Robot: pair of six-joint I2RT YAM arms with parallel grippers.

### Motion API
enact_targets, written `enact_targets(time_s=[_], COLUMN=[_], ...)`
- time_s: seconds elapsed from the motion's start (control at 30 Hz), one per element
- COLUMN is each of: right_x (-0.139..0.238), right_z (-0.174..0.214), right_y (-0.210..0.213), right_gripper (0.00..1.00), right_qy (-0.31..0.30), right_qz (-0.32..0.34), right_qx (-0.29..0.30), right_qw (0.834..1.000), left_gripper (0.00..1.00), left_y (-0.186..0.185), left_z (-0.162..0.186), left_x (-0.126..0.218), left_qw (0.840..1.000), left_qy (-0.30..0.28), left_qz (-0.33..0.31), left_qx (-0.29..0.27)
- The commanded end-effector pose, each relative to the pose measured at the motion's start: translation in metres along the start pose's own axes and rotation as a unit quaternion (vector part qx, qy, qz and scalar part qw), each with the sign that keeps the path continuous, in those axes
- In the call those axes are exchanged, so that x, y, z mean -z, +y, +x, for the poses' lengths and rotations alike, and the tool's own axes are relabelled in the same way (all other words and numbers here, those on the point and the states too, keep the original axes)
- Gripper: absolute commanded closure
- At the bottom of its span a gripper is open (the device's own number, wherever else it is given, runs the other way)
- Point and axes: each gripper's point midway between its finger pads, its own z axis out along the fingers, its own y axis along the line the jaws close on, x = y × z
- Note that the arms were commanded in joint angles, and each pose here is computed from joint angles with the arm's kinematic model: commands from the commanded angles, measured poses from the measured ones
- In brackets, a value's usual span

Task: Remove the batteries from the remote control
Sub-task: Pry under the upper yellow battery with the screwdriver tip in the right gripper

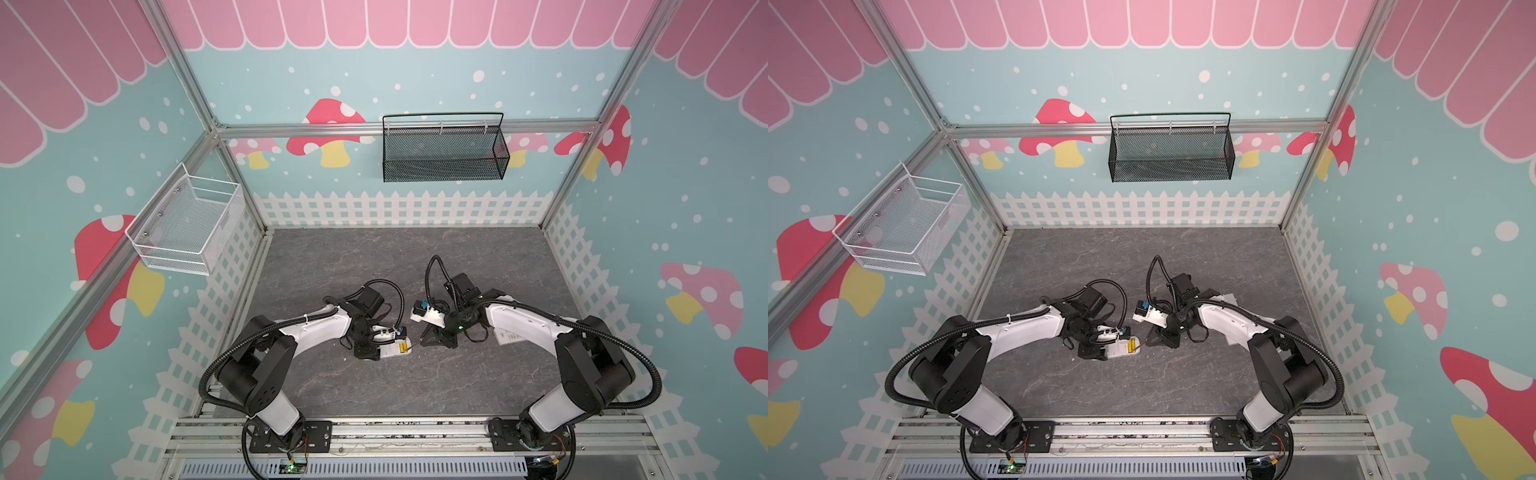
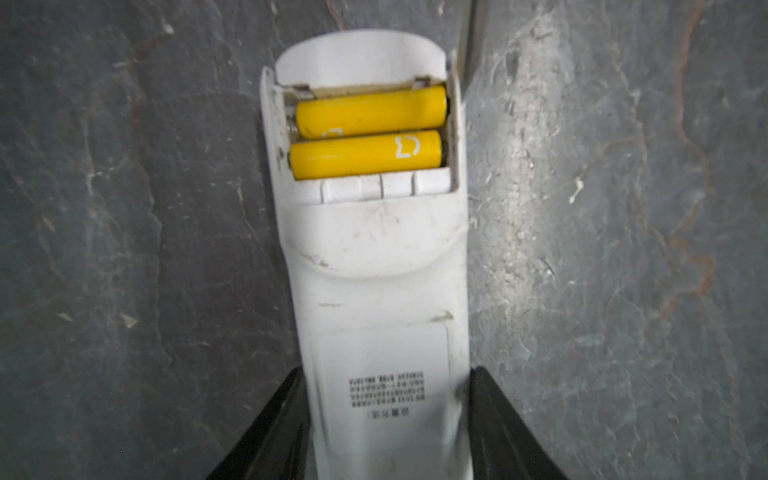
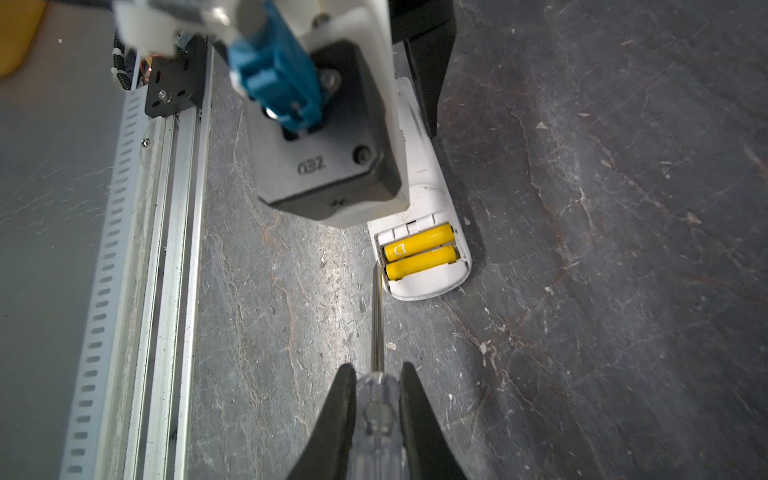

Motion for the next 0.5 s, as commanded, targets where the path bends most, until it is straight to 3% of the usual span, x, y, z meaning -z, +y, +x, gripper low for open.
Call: enact_targets(time_s=[0.0, 0.47], right_x=[-0.0006, -0.0069], right_z=[-0.0037, 0.0022], right_y=[0.0009, 0.0012], right_gripper=[1.00, 1.00], right_qy=[0.004, 0.013], right_qz=[-0.006, -0.017], right_qx=[0.014, 0.005], right_qw=[1.000, 1.000], left_gripper=[0.47, 0.47], left_y=[-0.0045, -0.0038], left_z=[0.0004, 0.0004], left_x=[-0.0077, -0.0074], left_qw=[1.000, 1.000], left_qy=[0.007, 0.010], left_qz=[0.008, 0.007], left_qx=[-0.023, -0.023])
